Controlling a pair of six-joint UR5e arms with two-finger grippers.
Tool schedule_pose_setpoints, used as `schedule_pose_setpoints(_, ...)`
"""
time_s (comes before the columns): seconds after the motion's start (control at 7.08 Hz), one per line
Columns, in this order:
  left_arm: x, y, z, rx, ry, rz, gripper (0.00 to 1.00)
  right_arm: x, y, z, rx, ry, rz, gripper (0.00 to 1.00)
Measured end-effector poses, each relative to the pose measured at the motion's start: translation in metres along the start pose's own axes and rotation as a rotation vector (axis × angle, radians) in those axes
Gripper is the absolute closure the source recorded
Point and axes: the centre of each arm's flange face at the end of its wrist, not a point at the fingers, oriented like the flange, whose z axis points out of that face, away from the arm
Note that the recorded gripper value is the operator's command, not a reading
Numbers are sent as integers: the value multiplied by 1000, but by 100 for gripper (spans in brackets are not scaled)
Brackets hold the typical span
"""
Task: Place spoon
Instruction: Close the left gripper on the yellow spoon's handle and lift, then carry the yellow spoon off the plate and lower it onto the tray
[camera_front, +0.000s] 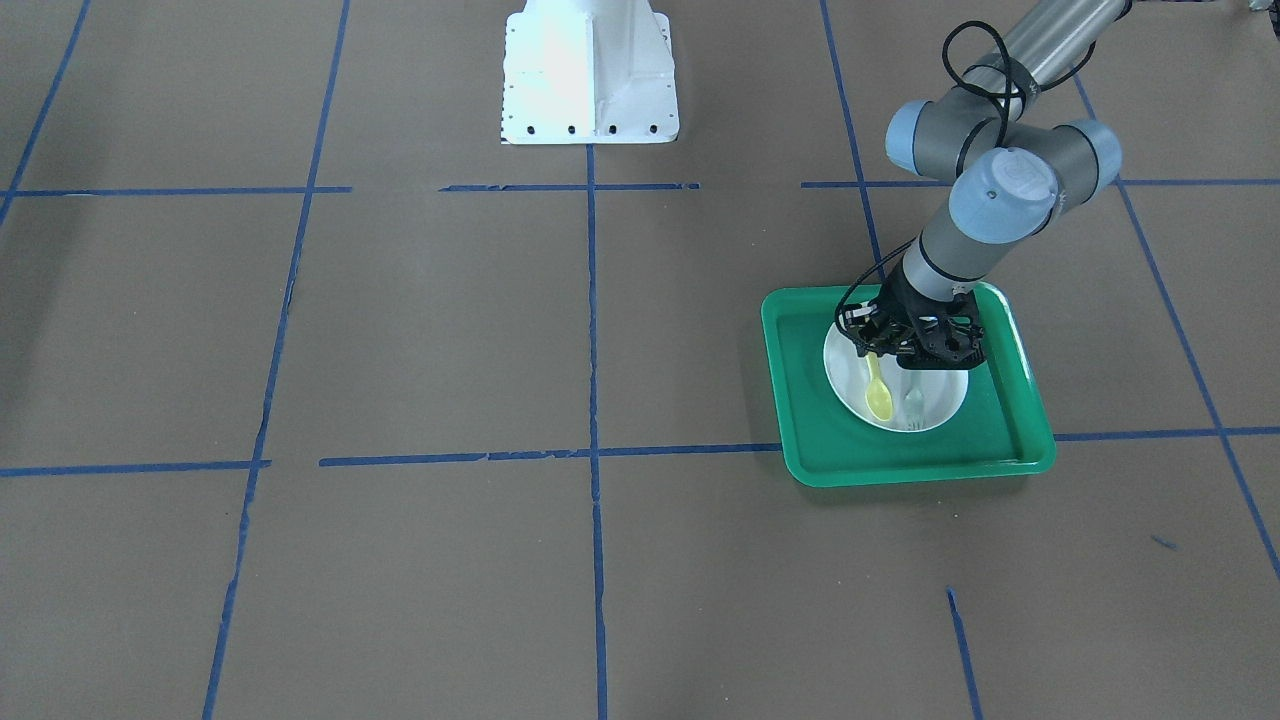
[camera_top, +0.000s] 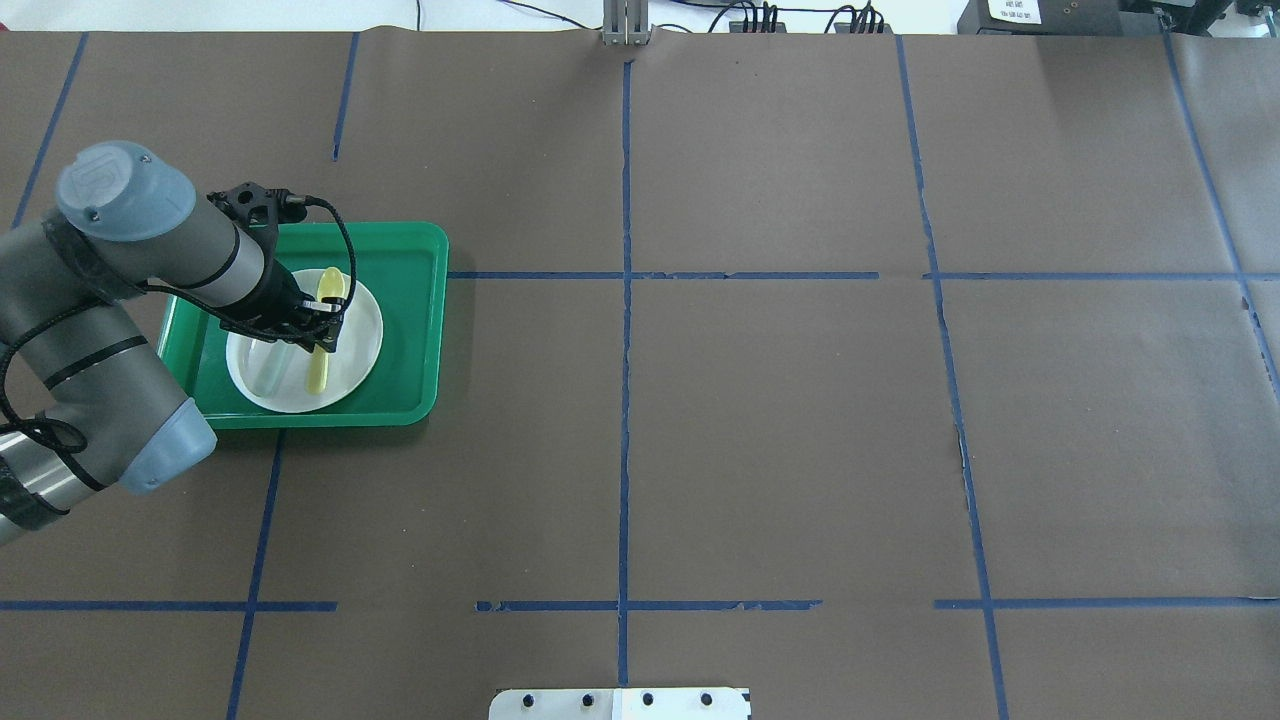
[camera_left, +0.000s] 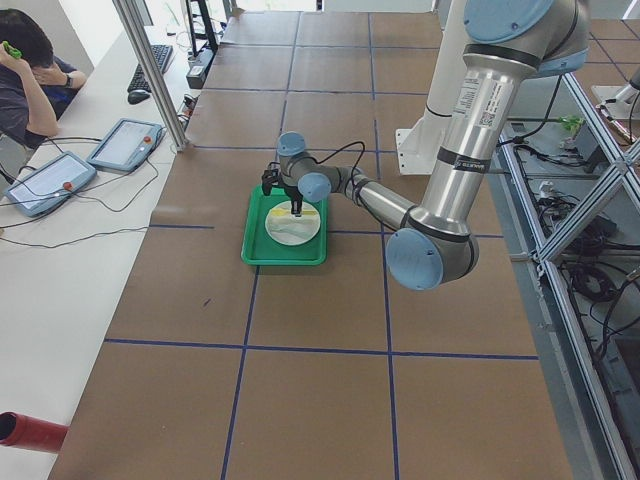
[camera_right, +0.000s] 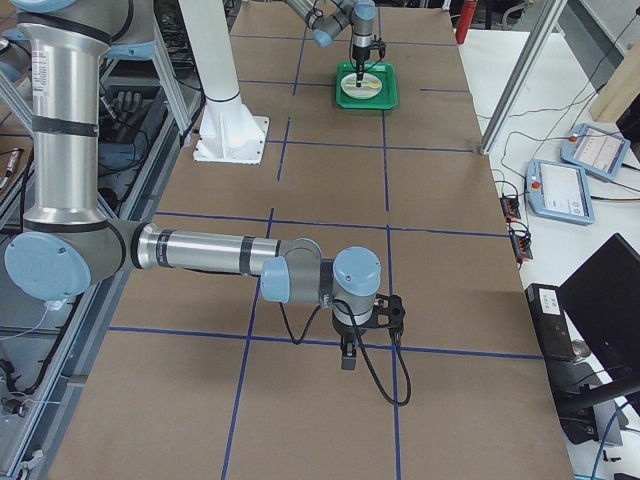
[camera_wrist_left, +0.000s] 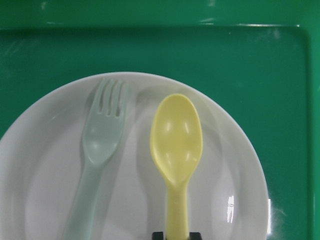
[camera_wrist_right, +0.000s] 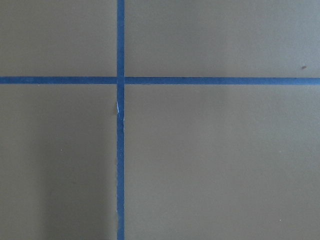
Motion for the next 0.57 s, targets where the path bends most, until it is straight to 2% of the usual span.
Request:
schedule_pose_setpoints(0.28, 6, -9, -12, 19, 15, -88, 100, 0, 0, 0, 1, 0, -1, 0)
schedule_pose_setpoints(0.57, 31, -20, -16, 36, 33, -120, 100, 0, 0, 0, 1, 0, -1, 0)
